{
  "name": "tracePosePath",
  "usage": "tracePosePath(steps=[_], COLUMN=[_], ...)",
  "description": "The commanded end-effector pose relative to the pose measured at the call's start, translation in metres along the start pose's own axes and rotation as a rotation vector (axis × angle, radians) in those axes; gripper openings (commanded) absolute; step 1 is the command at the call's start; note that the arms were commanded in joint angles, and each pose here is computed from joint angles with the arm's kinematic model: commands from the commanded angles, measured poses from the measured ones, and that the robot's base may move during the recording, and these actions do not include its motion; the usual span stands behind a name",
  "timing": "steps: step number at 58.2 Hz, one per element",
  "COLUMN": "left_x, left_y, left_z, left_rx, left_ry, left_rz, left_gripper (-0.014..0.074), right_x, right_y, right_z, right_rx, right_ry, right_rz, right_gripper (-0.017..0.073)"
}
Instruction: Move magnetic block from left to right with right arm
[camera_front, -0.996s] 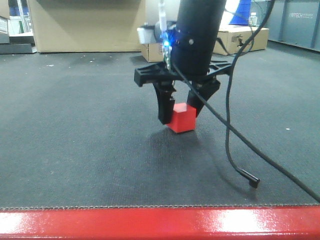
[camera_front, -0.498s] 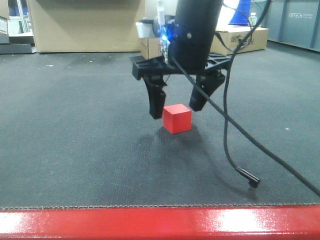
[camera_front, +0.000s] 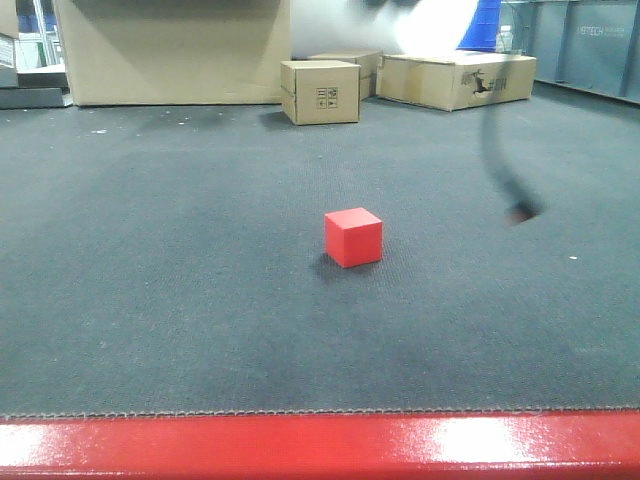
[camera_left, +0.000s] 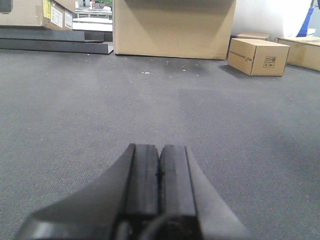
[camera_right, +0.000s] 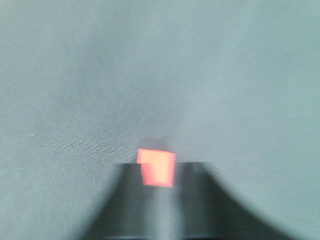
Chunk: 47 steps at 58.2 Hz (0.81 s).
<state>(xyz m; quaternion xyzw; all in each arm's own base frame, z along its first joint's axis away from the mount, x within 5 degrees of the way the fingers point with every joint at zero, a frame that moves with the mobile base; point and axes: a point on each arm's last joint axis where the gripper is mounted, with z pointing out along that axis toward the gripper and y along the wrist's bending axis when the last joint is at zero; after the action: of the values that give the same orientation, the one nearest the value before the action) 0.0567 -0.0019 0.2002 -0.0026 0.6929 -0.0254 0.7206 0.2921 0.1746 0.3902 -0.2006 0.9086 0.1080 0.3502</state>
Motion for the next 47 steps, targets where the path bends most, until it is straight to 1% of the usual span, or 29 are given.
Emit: tracePosePath(steps=[1,7,16,36,41,47], left_x=[-0.005,-0.005,-0.005,-0.005,-0.005,-0.005], left_y=[0.001,0.001,0.001,0.001,0.001,0.001], left_z=[-0.001,-0.001,-0.001,-0.001,-0.001,-0.001], left_rx=[-0.004,-0.004,-0.004,-0.004,-0.004,-0.004], left_ry=[-0.084,-0.084,-0.084,-0.084,-0.084,-0.084], left_rz=[-0.011,-0.011,-0.011,-0.011,-0.011,-0.011], left_gripper=[-0.0126,-0.0126,-0.0126,-0.0126,-0.0126,-0.0126], right_x=[0.003,0.027,0.071,0.186,0.205,0.218], right_y=[-0.006,-0.009,-0.013,-0.024,-0.025,-0.027], right_z=[-0.052,-0.078,-0.102,-0.132,-0.134,-0.136], right_rx=[0.016,0.015,0.0,-0.022,-0.023,-0.024], right_ry=[-0.183,-0.253,-0.364,-0.544,-0.56,-0.581], right_rz=[-0.017,-0.024,-0.028,-0.031,-0.029,-0.029], right_gripper=[0.0063,0.0065,0.0065,0.0066,0.0066,0.0066])
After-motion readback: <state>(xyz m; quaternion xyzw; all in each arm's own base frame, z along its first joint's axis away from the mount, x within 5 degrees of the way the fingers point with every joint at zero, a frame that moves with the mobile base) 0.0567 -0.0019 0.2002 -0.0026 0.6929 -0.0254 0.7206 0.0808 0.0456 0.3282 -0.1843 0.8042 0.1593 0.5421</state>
